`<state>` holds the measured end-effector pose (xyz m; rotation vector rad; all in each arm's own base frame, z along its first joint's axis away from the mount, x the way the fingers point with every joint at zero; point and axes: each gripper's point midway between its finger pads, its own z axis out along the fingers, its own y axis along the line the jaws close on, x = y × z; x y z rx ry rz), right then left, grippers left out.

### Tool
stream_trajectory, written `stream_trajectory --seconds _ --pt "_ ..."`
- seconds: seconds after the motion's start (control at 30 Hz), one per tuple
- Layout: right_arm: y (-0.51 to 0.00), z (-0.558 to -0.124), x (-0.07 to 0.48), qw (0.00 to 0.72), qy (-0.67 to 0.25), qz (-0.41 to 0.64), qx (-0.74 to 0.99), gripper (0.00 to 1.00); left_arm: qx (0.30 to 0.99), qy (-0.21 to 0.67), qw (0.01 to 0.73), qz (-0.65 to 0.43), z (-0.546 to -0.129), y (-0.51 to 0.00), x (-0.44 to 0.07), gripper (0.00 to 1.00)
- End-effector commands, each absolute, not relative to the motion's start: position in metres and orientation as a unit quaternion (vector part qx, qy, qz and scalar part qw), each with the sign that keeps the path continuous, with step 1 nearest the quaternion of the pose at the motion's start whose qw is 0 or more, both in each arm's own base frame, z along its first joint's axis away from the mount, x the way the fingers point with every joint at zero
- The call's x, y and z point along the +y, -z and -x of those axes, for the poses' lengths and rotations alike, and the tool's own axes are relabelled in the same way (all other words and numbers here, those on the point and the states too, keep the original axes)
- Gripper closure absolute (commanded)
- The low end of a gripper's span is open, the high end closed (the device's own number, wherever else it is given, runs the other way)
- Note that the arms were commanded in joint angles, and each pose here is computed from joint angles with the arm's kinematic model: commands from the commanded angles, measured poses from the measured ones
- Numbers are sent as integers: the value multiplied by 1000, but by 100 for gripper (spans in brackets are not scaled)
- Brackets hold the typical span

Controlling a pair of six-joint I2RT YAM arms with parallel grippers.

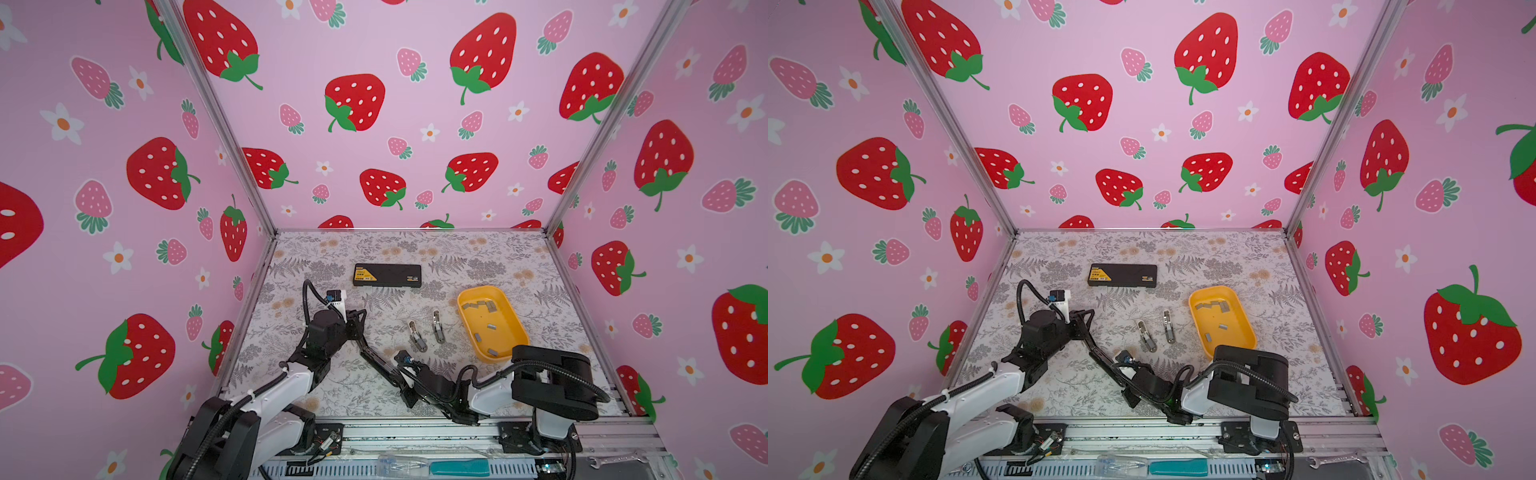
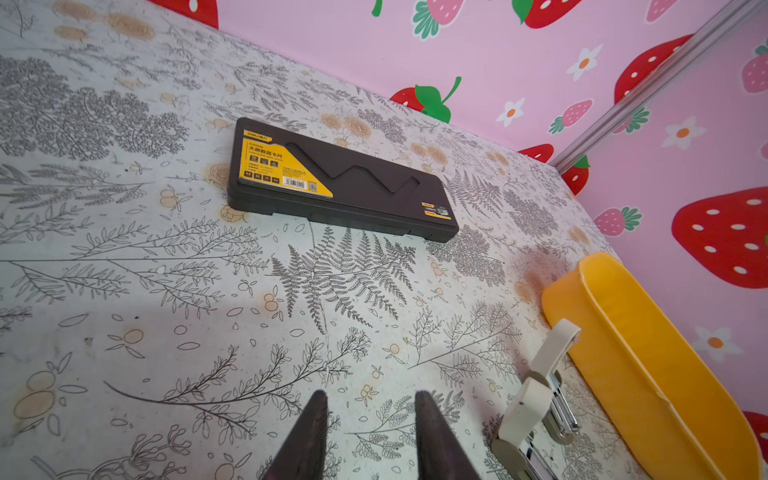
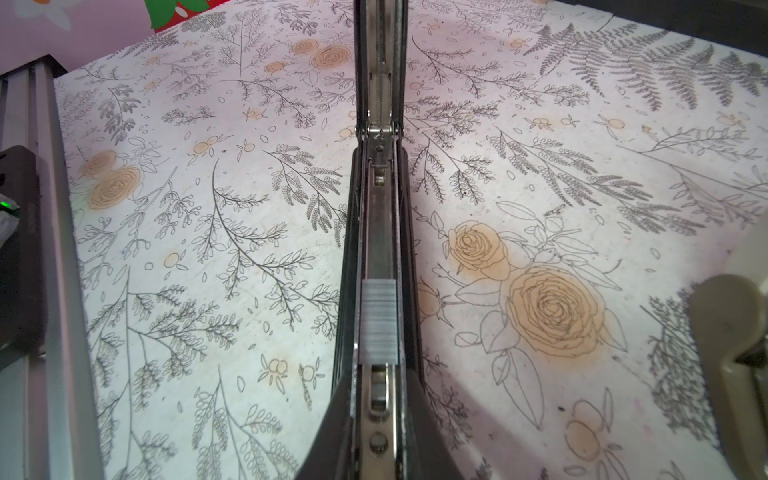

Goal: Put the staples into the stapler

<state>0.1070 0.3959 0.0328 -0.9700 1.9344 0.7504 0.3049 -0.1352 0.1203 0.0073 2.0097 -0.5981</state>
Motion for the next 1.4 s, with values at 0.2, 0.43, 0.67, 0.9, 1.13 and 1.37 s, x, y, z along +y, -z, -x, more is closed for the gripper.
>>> stream_trajectory --seconds 0.2,0.43,0.67,0.9,1.13,1.37 --pt "-32 -104 406 415 -311 389 762 100 814 302 490 -79 -256 -126 -171 61" --pt "-35 -100 409 418 -317 401 751 100 811 300 489 -116 -248 -128 -183 57" --pt "-36 -101 409 420 -316 401 750 100 809 303 482 -149 -239 -123 -194 46" --pt "-35 -101 409 422 -318 398 750 100 804 301 488 -157 -231 -124 -194 38" --pt "-34 -101 409 422 -323 395 750 100 804 299 488 -159 -226 -124 -192 30" --pt "-33 -100 408 424 -325 393 748 100 807 292 491 -151 -225 -120 -187 26"
